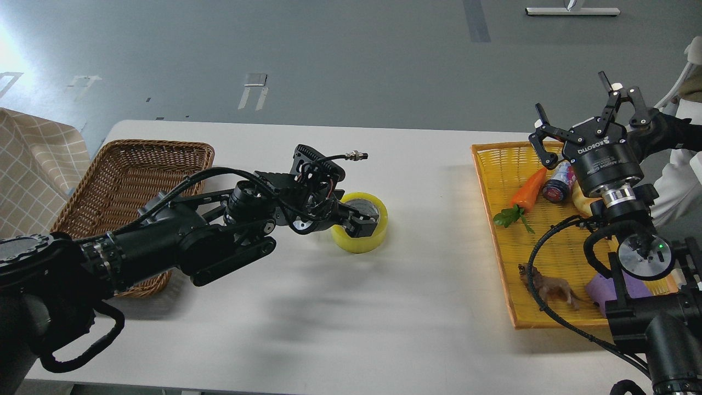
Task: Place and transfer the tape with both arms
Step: 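Lower the left gripper onto the tape roll and grasp its rim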
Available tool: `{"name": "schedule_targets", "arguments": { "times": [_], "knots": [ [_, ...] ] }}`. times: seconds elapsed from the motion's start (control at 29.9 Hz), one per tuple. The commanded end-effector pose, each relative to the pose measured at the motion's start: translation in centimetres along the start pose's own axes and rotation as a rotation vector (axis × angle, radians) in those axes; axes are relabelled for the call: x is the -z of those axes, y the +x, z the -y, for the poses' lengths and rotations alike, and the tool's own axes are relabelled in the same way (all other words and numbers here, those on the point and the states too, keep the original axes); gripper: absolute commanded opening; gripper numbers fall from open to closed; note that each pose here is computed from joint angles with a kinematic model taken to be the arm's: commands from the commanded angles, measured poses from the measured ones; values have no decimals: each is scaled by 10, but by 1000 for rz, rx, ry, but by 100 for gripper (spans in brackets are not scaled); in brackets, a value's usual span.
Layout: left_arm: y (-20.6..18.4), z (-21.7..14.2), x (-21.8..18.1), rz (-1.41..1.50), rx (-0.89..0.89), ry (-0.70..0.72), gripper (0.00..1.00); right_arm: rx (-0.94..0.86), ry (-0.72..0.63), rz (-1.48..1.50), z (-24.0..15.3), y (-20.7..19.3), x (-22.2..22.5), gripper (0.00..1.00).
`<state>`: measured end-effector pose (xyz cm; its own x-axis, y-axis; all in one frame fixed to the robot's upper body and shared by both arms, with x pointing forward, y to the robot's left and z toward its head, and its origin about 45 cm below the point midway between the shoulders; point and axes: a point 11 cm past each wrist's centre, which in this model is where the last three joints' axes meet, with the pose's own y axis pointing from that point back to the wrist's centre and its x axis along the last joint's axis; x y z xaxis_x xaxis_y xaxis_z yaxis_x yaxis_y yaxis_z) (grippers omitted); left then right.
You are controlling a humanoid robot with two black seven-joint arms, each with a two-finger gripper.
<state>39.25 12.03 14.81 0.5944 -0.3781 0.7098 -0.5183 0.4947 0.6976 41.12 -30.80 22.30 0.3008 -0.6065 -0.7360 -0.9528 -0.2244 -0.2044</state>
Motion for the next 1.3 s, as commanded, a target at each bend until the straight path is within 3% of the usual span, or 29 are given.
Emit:
{"name": "schedule_targets", "arguments": {
  "times": [0.0,0.47,0.94,1.04,1.07,1.14,1.2,1.27],
  "knots": [
    [-5,1,4,-1,13,15,95,-5,-2,1,-3,2,-1,98],
    [-3,1,6,1,11,28,95,-8,-3,1,-4,3,-2,98],
    [-10,2,16,-11,24,68,79,-8,-2,4,-5,3,-2,98],
    [-13,3,19,-16,31,75,62,-7,8,4,-4,2,-1,98],
    [-15,4,23,-22,37,86,48,-10,7,4,-4,3,-1,98],
    [-17,8,22,-23,46,87,36,-8,8,4,-4,3,-1,98],
    [-23,11,25,-19,63,92,0,-4,9,3,-4,1,0,98],
    [-26,12,25,-16,69,81,0,-4,10,3,-3,1,0,98]
  ]
}}
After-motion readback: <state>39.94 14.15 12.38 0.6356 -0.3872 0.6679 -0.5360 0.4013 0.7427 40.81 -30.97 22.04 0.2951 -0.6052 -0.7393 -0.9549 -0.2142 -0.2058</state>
